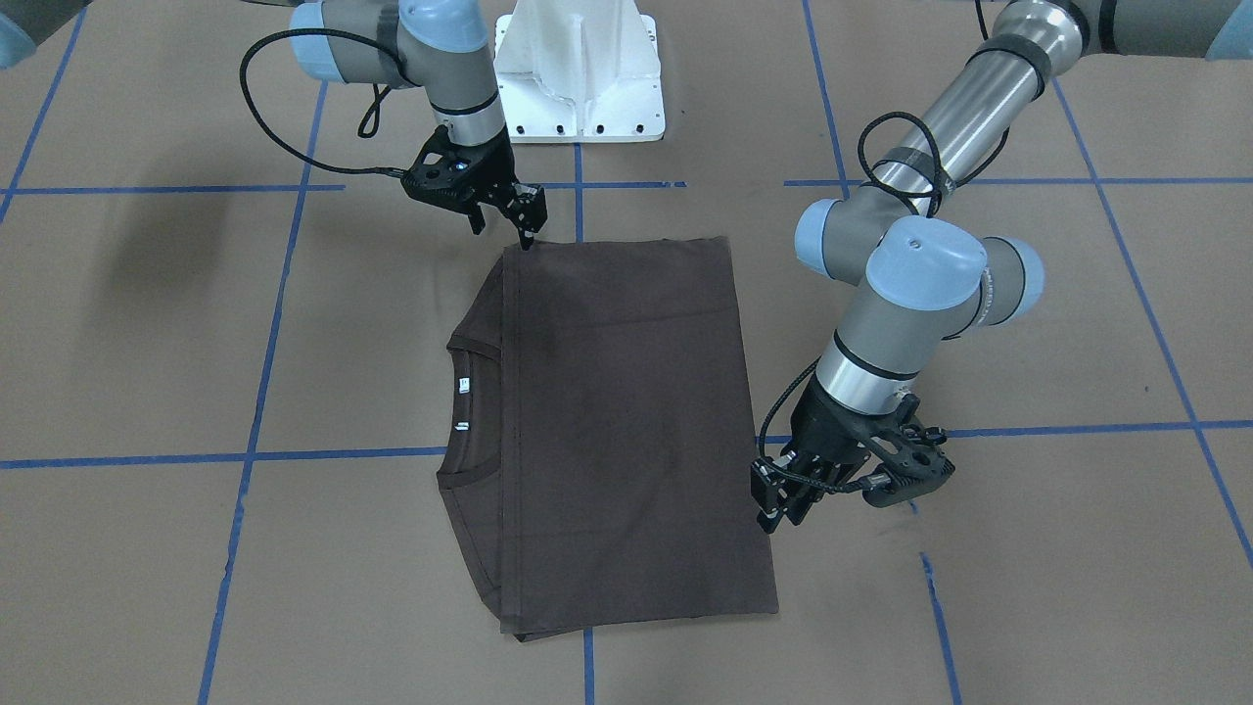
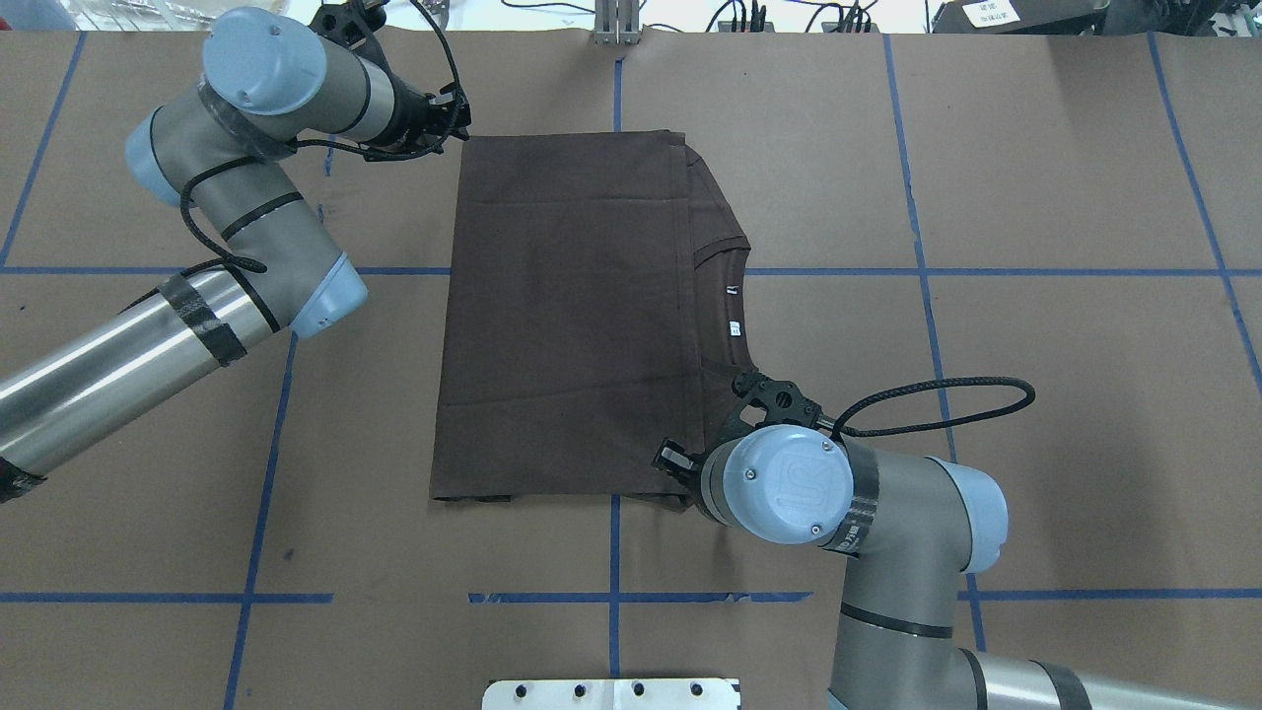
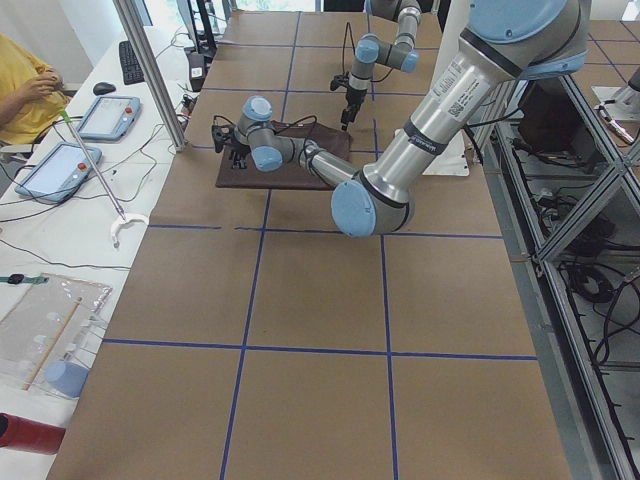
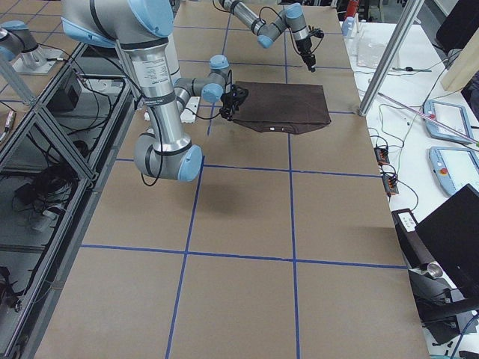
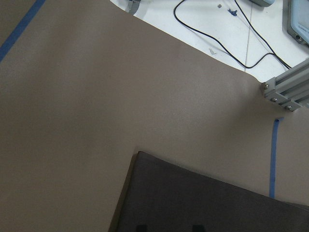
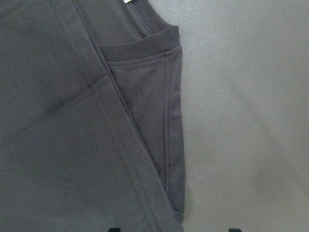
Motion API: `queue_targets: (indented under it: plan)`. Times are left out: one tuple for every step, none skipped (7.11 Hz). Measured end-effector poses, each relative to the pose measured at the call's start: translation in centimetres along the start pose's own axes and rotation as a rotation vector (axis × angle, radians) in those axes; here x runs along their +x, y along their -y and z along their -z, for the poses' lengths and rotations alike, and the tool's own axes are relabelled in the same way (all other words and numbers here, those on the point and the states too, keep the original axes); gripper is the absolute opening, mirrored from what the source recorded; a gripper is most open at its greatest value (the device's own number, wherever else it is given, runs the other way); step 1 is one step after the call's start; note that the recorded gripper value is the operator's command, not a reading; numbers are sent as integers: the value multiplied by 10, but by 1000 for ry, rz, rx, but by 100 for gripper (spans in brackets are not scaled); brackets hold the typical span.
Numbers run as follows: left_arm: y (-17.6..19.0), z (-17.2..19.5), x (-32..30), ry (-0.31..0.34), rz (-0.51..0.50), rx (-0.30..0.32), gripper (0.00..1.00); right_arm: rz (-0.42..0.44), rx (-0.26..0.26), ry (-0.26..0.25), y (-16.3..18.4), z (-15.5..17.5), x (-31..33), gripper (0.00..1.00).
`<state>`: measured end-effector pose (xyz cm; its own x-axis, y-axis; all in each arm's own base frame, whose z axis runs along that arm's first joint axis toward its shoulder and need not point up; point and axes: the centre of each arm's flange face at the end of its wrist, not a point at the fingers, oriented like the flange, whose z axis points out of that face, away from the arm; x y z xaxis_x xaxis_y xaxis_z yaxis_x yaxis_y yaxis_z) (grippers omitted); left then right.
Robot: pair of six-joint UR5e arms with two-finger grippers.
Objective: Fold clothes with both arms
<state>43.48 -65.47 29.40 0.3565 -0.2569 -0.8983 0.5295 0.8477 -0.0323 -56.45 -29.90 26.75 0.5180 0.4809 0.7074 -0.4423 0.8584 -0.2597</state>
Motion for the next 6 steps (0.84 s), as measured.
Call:
queue_targets:
  plan:
    - [0, 0, 0, 0, 0, 0, 43, -27, 4, -13, -2, -10, -7, 77]
    - [0, 0, 0, 0, 0, 0, 43, -39, 6, -21, -4, -16, -10, 74]
    - [0, 1, 0, -1, 0, 0, 43, -45, 8, -24, -3, -19, -11, 68]
    - [0, 1, 1, -2, 0, 0, 43, -48, 11, -26, 0, -20, -11, 44]
    - [-1, 1, 1, -3, 0, 0, 43, -51, 15, -27, 2, -20, -12, 13]
    - [-1, 0, 1, -3, 1, 0, 43, -54, 18, -28, 4, -21, -12, 0]
